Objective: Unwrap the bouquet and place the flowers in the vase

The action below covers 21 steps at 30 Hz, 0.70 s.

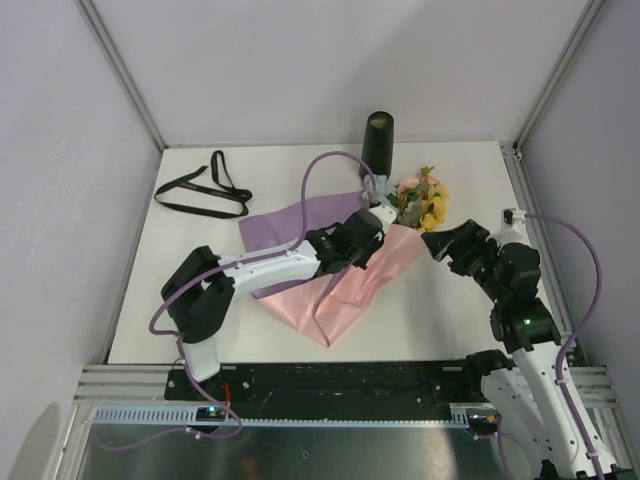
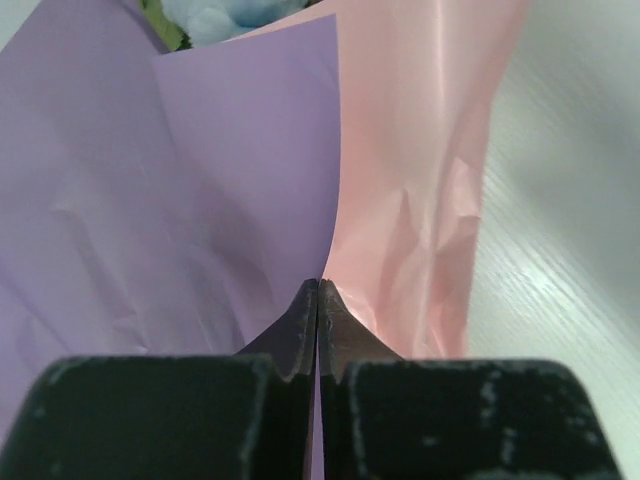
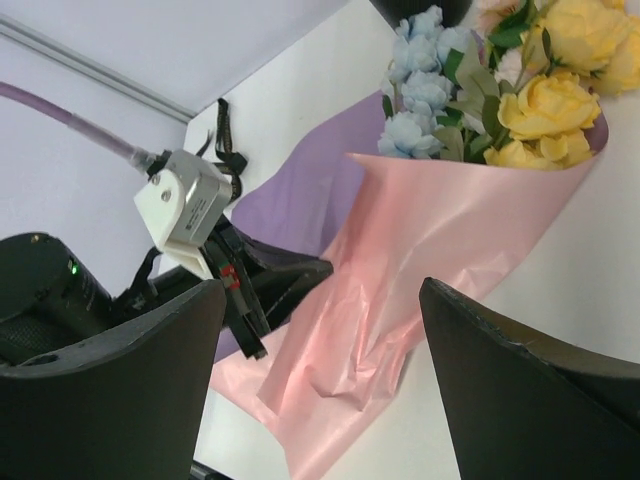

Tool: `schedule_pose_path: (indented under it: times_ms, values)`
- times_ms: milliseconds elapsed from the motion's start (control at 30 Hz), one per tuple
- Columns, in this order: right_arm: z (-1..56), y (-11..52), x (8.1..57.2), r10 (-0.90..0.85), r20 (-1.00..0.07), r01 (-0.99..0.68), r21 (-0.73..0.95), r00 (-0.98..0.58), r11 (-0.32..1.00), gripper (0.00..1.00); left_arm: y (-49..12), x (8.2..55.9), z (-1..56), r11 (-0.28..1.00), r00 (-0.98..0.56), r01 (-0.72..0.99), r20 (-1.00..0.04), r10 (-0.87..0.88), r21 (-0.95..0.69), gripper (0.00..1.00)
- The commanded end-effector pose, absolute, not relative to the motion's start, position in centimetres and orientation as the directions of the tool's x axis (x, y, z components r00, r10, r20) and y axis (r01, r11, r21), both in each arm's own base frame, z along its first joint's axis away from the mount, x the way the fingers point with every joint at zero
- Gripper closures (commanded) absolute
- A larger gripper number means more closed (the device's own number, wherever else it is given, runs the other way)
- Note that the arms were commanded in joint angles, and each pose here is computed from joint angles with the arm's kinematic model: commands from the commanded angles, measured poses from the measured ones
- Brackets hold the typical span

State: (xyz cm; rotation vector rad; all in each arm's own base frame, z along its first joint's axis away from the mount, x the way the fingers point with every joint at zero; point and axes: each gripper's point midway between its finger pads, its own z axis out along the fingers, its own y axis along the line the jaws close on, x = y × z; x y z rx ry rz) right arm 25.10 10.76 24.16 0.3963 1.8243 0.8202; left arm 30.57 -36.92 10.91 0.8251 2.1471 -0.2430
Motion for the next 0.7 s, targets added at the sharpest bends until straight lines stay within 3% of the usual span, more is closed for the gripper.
schedule_pose_path:
  times_ms: [0, 433, 667]
  values:
    - [28.9, 10.5, 25.2, 0.628, -0.713, -0.175, 0.693, -0.313, 0.699, 0.15, -39.4, 27.8, 17.5, 0.728, -0.431, 0.682, -0.839, 0.333, -0.062, 1.0]
    - [29.9, 9.5, 25.5, 0.593, -0.753, -0.16, 0.647, -0.284, 0.745, 0.14, -45.8, 17.9, 19.8, 0.488, -0.496, 0.79, -0.855, 0.154, -0.37, 1.0]
    - [28.3, 9.9, 26.1, 0.548, -0.748, -0.131, 0.628, -0.374, 0.767, 0.15, -49.0, 13.2, 18.2, 0.371, -0.52, 0.822, -0.836, 0.178, -0.432, 1.0]
